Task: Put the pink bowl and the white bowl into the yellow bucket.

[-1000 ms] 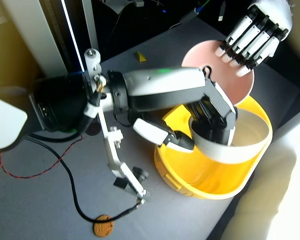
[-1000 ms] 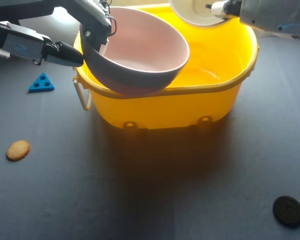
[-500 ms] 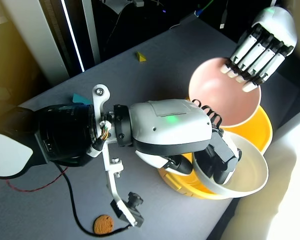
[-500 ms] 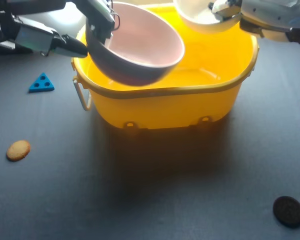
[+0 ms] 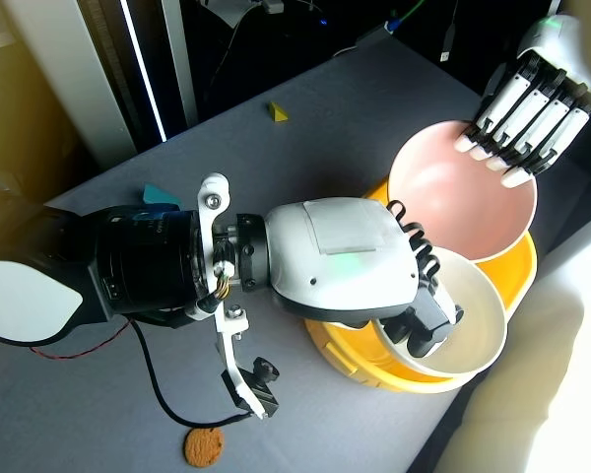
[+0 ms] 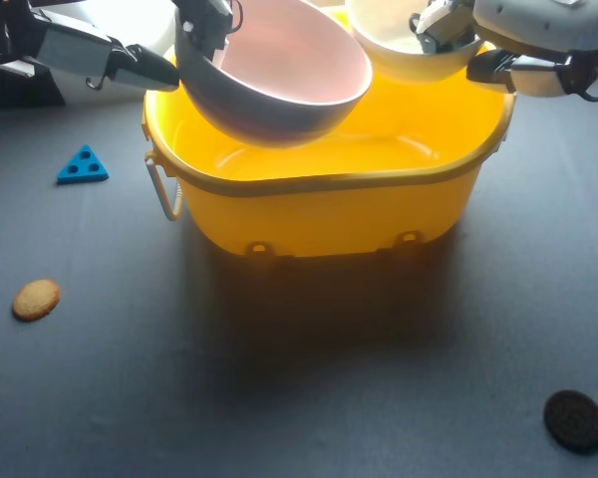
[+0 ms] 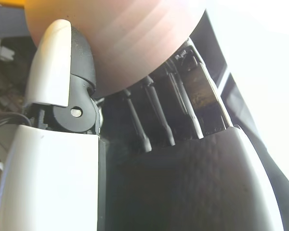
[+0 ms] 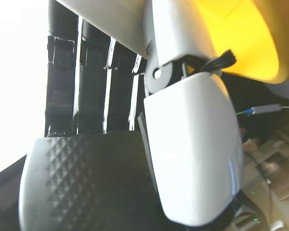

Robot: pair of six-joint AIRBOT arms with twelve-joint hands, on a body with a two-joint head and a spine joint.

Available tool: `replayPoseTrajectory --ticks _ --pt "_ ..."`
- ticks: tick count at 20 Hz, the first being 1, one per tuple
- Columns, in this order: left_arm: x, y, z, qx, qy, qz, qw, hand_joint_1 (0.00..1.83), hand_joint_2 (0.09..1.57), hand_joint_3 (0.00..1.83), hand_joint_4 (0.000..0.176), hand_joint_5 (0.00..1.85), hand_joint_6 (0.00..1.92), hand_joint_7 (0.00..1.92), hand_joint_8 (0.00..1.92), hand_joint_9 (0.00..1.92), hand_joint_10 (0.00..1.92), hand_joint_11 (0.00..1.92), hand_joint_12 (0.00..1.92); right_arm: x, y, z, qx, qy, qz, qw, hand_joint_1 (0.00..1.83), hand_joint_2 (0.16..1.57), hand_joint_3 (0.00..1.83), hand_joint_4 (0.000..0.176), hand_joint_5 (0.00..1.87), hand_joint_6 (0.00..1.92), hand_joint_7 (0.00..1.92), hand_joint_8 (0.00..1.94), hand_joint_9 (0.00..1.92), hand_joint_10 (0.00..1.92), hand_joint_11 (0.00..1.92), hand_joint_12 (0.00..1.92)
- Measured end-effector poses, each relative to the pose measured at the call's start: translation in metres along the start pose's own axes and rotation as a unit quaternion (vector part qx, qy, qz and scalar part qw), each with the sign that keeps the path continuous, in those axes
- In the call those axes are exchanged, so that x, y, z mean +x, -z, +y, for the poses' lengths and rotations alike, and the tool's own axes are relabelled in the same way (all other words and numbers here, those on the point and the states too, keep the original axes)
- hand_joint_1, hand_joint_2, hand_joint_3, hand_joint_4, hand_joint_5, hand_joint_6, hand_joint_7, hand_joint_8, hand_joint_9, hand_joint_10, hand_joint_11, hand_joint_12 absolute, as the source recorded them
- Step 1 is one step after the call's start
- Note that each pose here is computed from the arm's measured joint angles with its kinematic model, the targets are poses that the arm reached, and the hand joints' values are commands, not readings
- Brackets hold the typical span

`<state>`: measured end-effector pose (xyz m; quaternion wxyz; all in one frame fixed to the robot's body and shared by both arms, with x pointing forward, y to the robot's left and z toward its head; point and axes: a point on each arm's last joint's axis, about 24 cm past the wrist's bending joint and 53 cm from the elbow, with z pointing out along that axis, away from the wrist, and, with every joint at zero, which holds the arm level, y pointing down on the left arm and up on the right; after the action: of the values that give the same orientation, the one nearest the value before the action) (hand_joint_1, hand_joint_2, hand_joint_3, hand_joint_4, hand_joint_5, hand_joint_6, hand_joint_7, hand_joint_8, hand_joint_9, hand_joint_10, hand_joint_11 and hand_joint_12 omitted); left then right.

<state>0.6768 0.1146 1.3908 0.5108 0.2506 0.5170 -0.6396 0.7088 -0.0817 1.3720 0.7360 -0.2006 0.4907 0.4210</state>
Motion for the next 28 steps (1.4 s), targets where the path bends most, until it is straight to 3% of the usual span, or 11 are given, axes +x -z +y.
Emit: replayPoseTrajectory --ticks 9,10,11,12,13,14,15,17,20,23,28 --pt "-0.004 0.001 0.0 -0.002 -0.005 -0.002 1.0 1.37 1.12 0.0 0.0 0.94 1.06 1.02 0.96 0.82 1.19 0.63 0.91 0.004 0.001 -0.001 0.003 -0.014 0.005 0.9999 1.39 1.05 0.0 0.0 0.98 0.95 1.14 0.66 1.09 0.88 0.86 0.86" --pt "-0.004 0.001 0.0 -0.002 -0.006 -0.001 1.0 1.37 1.12 0.0 0.0 0.99 0.9 0.98 1.11 0.85 1.16 0.69 0.93 0.004 0.0 -0.001 0.003 -0.014 0.005 0.9999 1.39 1.05 0.0 0.0 1.0 0.92 1.13 0.68 1.1 0.88 0.85 0.82" --pt "-0.005 0.001 0.0 -0.001 -0.006 -0.002 1.0 1.37 1.12 0.0 0.0 0.96 0.97 0.97 1.09 0.83 1.18 0.69 0.95 0.004 0.0 -0.001 0.003 -0.014 0.005 0.9999 1.25 1.11 0.0 0.0 0.94 1.07 1.04 0.85 0.99 0.54 0.78 0.82" --pt "-0.005 0.001 0.0 -0.001 -0.006 -0.002 1.0 1.23 1.16 0.0 0.0 0.86 1.17 0.91 1.11 0.79 0.68 0.59 0.98 0.004 0.0 -0.001 0.003 -0.014 0.005 0.9999 1.2 1.16 0.0 0.004 0.84 1.23 0.95 1.0 0.95 0.32 0.68 0.88" --pt "-0.004 0.001 0.0 -0.001 -0.006 -0.001 1.0 1.19 1.14 0.0 0.0 0.63 0.58 0.72 0.51 0.7 0.4 0.37 1.07 0.004 0.0 -0.001 0.003 -0.014 0.005 0.9999 1.15 1.11 0.0 0.0 0.69 0.58 0.8 0.48 0.87 0.19 0.56 0.94" --pt "-0.003 0.001 0.0 -0.002 -0.006 0.0 1.0 1.19 1.14 0.0 0.0 0.63 0.58 0.72 0.51 0.7 0.4 0.37 1.07 0.005 0.0 -0.001 0.002 -0.012 0.007 0.9999 1.15 1.11 0.0 0.0 0.69 0.58 0.8 0.48 0.87 0.19 0.56 0.94" --pt "-0.003 0.0 0.0 -0.002 -0.006 0.001 1.0 1.04 1.18 0.01 0.0 0.47 0.13 0.6 0.08 0.55 0.13 0.06 1.2 0.006 0.0 0.001 0.001 -0.012 0.007 0.9999 1.09 1.04 0.0 0.0 0.73 0.1 0.83 0.06 0.82 0.05 0.46 0.98" --pt "-0.002 -0.003 -0.005 0.007 -0.003 0.0 1.0 0.69 1.24 0.02 0.0 0.34 0.03 0.48 0.01 0.43 0.05 0.0 1.13 0.006 -0.001 0.006 -0.008 -0.013 0.005 0.9999 0.99 1.05 0.0 0.0 0.65 0.01 0.75 0.0 0.71 0.0 0.28 1.03" --pt "0.0 -0.002 -0.005 0.006 -0.004 0.003 1.0 0.59 1.23 0.01 0.0 0.26 0.0 0.36 0.0 0.32 0.0 0.0 1.01 0.007 -0.001 0.008 -0.012 -0.015 0.007 0.9998 0.85 1.05 0.0 0.0 0.51 0.0 0.65 0.0 0.62 0.0 0.15 1.02" --pt "0.019 0.001 -0.009 0.007 0.01 0.017 0.9998 0.29 1.2 0.0 0.0 0.17 0.0 0.27 0.0 0.23 0.0 0.0 0.78 0.014 0.001 0.016 -0.029 -0.027 0.02 0.999 0.64 1.03 0.0 0.0 0.32 0.0 0.4 0.0 0.37 0.0 0.0 0.88" --pt "0.1 0.034 -0.028 -0.006 0.038 0.099 0.9944 0.0 1.12 0.0 0.0 0.07 0.01 0.12 0.01 0.08 0.01 0.0 0.25 0.03 0.013 0.049 -0.088 -0.045 0.055 0.9936 0.48 0.89 0.0 0.0 0.13 0.0 0.16 0.0 0.14 0.0 0.0 0.46"
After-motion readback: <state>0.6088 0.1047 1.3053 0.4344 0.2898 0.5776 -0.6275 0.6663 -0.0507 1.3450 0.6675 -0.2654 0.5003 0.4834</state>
